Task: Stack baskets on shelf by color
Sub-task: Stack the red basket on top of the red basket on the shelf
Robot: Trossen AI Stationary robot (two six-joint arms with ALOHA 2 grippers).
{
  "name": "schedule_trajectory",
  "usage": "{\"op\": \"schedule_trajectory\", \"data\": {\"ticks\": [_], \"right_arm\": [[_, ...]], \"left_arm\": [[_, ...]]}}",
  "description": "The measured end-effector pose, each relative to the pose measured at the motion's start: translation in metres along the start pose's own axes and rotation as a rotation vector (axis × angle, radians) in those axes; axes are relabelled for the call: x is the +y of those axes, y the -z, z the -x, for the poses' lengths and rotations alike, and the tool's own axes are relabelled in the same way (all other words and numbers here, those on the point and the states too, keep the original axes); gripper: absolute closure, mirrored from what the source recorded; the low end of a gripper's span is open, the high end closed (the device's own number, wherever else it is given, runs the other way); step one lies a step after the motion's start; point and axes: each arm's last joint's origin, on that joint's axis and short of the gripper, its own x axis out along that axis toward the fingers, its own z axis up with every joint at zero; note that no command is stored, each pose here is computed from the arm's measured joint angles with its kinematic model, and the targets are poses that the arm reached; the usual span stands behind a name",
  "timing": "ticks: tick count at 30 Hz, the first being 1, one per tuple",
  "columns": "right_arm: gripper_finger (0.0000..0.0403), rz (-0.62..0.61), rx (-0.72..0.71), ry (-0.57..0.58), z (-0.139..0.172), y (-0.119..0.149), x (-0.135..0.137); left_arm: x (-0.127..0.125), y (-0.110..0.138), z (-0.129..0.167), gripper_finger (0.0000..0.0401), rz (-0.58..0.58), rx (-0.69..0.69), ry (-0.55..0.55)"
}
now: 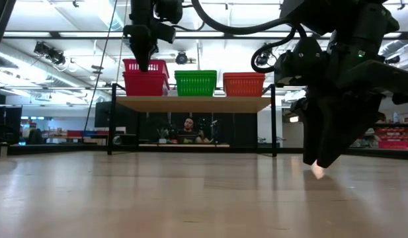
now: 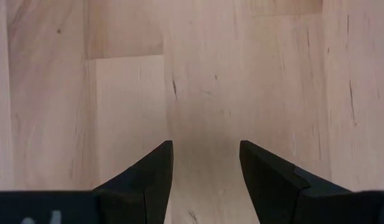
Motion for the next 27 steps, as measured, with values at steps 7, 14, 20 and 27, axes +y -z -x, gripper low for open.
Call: {"op": "schedule_trajectory", "data": {"ticks": [7,14,20,27], "right_arm": [[0.0211,0.000,0.000,0.000,0.0000,0.0000,0.0000],[0.0211,0.000,0.000,0.000,0.0000,0.0000,0.0000],[0.0211,0.000,0.000,0.000,0.0000,0.0000,0.0000],[0.0211,0.000,0.000,0.000,0.0000,0.0000,0.0000]], "left_arm": [[-0.0005,-0.0002,0.0001,0.0383,0.010,0.000,-0.001],[-0.0009,0.0004,0.0001,0.0382,0.008,0.007,0.002],[-0.0017,0.0035,0.0002,0.0384,0.005,0.036,0.015],[-0.0016,0.0034,0.0003,0.0376,0.018,0.033,0.013]]}}
